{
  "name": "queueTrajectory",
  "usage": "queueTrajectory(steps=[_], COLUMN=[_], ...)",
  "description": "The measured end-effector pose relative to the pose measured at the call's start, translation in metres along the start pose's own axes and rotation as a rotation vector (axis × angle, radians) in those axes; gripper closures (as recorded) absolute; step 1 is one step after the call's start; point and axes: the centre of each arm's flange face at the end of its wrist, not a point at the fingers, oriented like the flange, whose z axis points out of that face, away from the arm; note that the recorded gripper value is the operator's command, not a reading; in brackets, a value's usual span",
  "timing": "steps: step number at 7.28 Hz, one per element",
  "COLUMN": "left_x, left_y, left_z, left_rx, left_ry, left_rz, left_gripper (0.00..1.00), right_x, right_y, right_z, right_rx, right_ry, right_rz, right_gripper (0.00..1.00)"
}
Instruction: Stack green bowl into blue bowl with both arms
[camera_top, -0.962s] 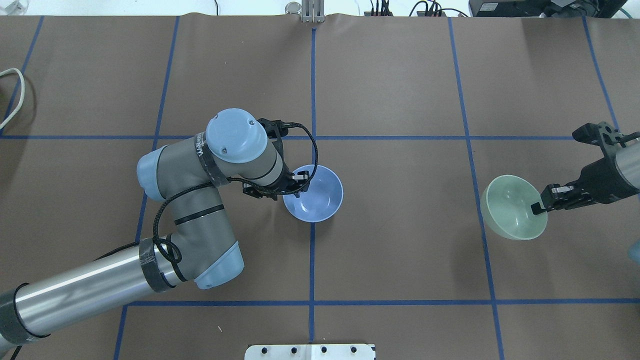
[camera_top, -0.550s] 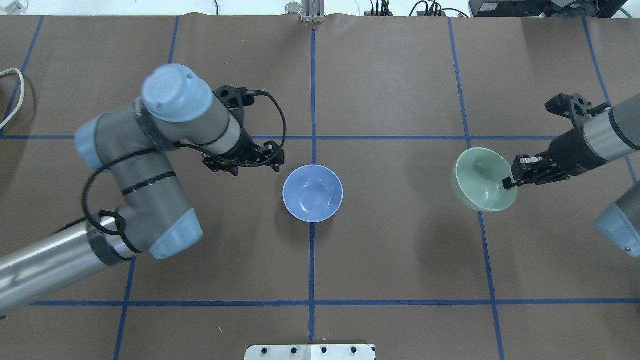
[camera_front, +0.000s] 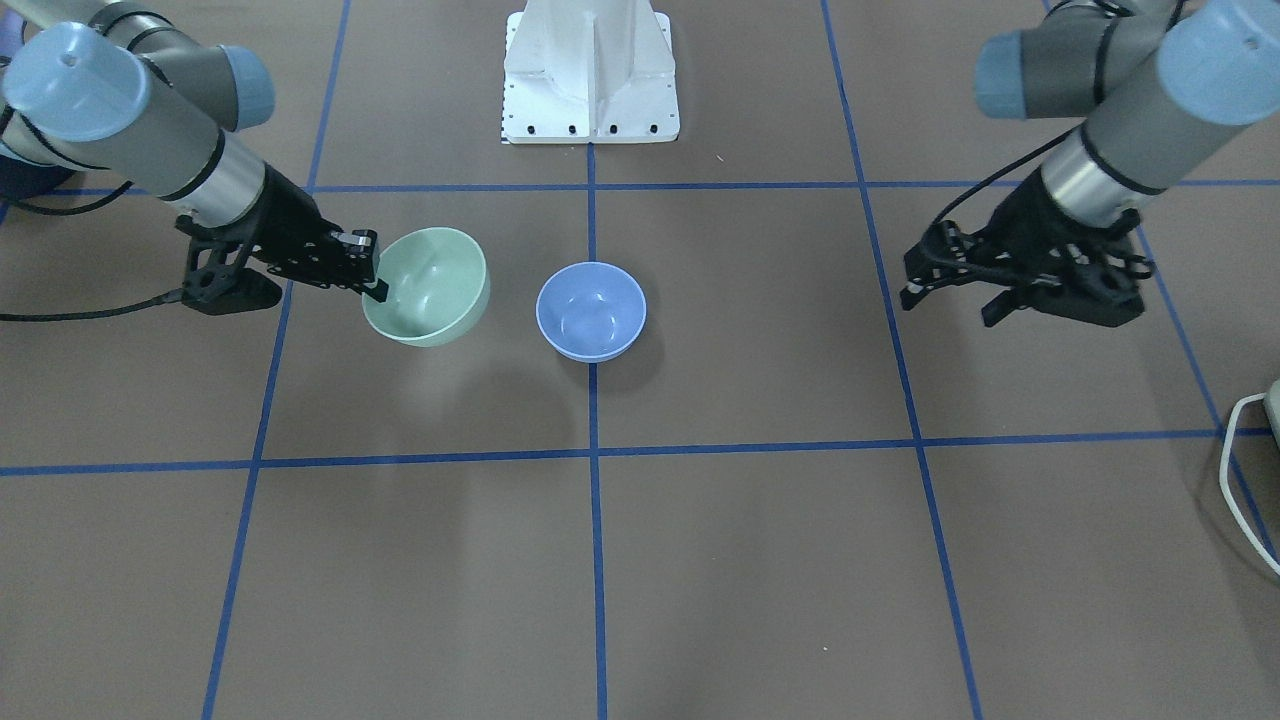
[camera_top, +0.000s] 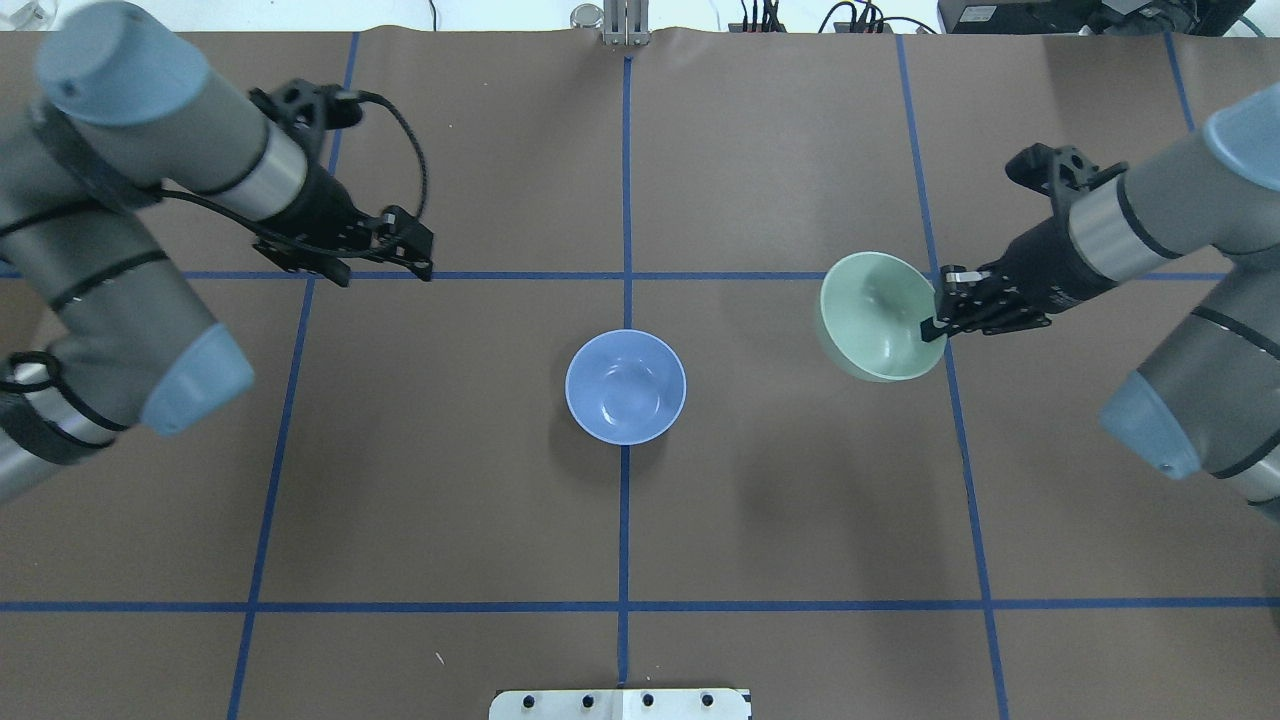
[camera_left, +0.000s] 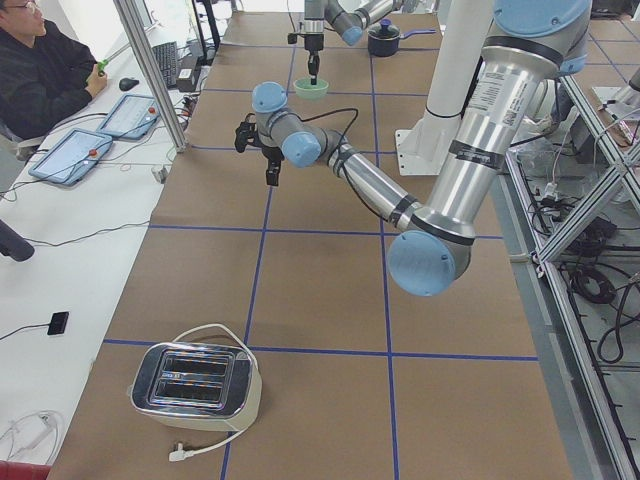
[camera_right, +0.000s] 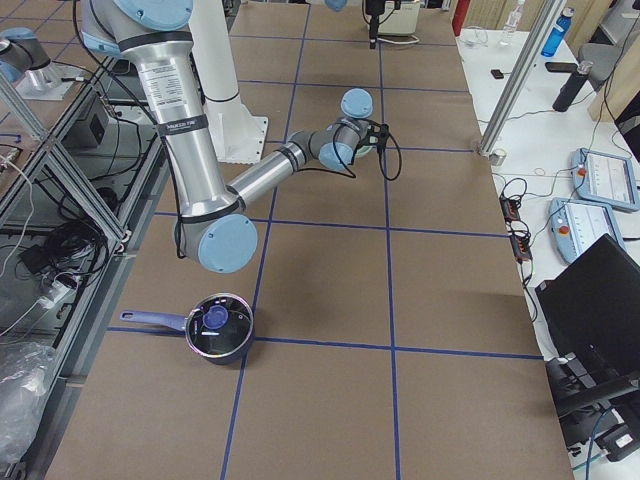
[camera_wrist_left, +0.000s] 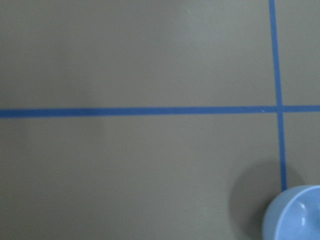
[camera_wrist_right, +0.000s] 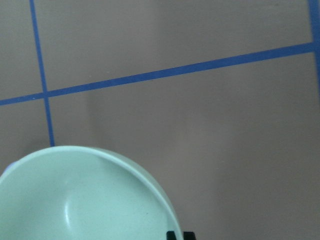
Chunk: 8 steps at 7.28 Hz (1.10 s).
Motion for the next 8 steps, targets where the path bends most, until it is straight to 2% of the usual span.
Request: queueTrajectory(steps=[2, 4, 8], left_x=[-0.088, -0.145, -0.182], left_y=[0.027, 0.044, 0.057], left_z=[-0.031, -0.053, -0.071], left_rx=[0.015, 0.031, 0.051], left_ry=[-0.051, -0.093, -0.121], left_rz=[0.093, 0.146, 0.168], left_gripper=[0.03, 0.03, 0.02], right_x=[-0.044, -0.065, -0.086], right_y=[0.020, 0.036, 0.042], right_z=[0.026, 0.054, 0.085], right_rx=[0.015, 0.027, 0.036], right_ry=[0.016, 0.027, 0.040], right_rz=[-0.010, -0.023, -0.029], right_gripper=[1.00, 1.00, 1.00])
